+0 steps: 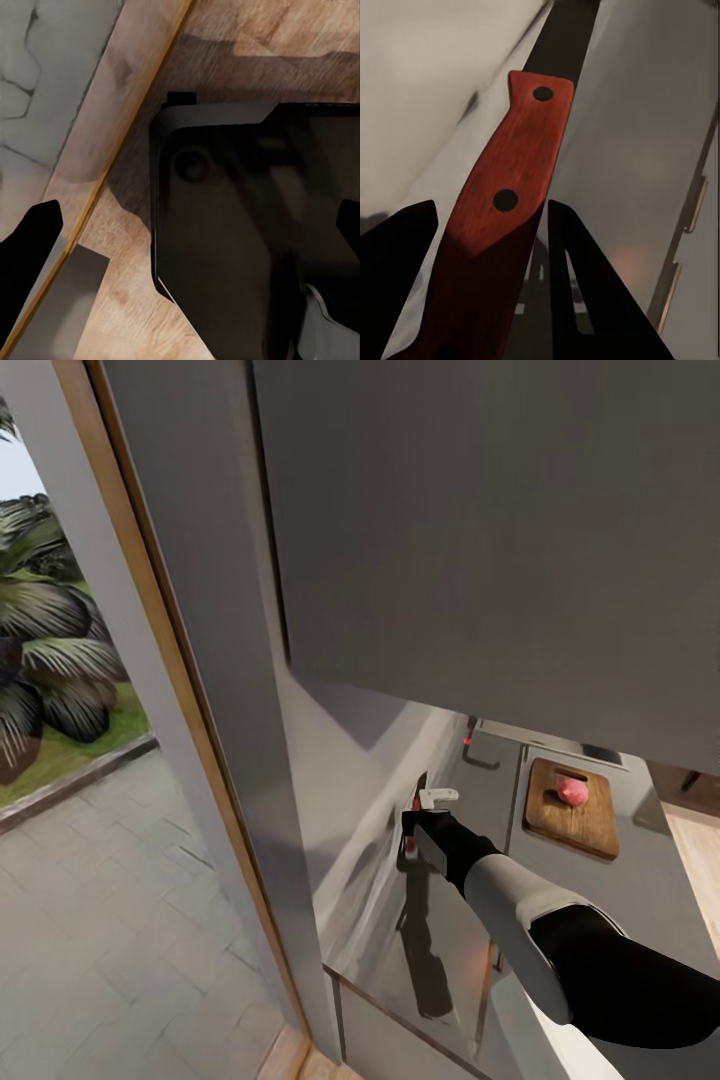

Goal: In the kitchen, take the Vidalia onion out of the sink, dice it on the chopping board with the paring knife, put the diced onion into the bowl on the countertop, then place both the paring knife and the chopping board into the sink.

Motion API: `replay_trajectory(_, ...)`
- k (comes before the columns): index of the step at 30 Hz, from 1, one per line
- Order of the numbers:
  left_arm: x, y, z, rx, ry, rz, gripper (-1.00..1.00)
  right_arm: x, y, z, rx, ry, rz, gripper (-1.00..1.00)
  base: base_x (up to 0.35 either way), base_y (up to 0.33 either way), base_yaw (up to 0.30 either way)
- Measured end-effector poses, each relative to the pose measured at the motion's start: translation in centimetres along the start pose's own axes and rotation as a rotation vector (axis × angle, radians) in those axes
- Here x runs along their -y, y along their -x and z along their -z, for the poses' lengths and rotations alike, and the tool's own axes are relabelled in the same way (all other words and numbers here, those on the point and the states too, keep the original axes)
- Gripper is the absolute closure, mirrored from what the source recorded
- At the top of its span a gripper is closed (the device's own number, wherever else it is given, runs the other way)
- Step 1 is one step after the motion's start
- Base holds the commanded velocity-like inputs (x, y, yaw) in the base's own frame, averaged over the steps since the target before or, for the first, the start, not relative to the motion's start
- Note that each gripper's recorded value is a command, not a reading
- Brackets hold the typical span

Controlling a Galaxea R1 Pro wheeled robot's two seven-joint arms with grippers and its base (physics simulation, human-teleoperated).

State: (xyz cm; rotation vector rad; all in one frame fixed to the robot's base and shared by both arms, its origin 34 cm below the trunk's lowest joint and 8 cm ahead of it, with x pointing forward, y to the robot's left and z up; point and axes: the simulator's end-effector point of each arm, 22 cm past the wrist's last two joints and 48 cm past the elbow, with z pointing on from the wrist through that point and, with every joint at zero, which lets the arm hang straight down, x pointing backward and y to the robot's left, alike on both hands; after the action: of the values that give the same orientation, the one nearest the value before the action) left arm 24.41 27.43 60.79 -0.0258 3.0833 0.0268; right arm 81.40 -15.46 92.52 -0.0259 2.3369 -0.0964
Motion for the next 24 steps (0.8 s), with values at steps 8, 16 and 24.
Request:
replay_trajectory(8, 0.1, 0.2, 0.1, 0.008, -0.002, 0.0, -1.0, 0.1, 0.7, 0.5, 0.012, -0.001, -0.003, 1.0, 0.0, 0.0, 0.0)
replay_trajectory(16, 0.1, 0.4, 0.3, 0.017, -0.003, -0.002, -1.0, 0.2, 1.4, 1.1, 0.024, -0.002, -0.004, 1.0, 0.0, 0.0, 0.0)
replay_trajectory(24, 0.2, 0.6, 0.4, 0.026, -0.005, -0.002, -1.0, 0.3, 2.0, 1.6, 0.036, -0.003, -0.007, 1.0, 0.0, 0.0, 0.0)
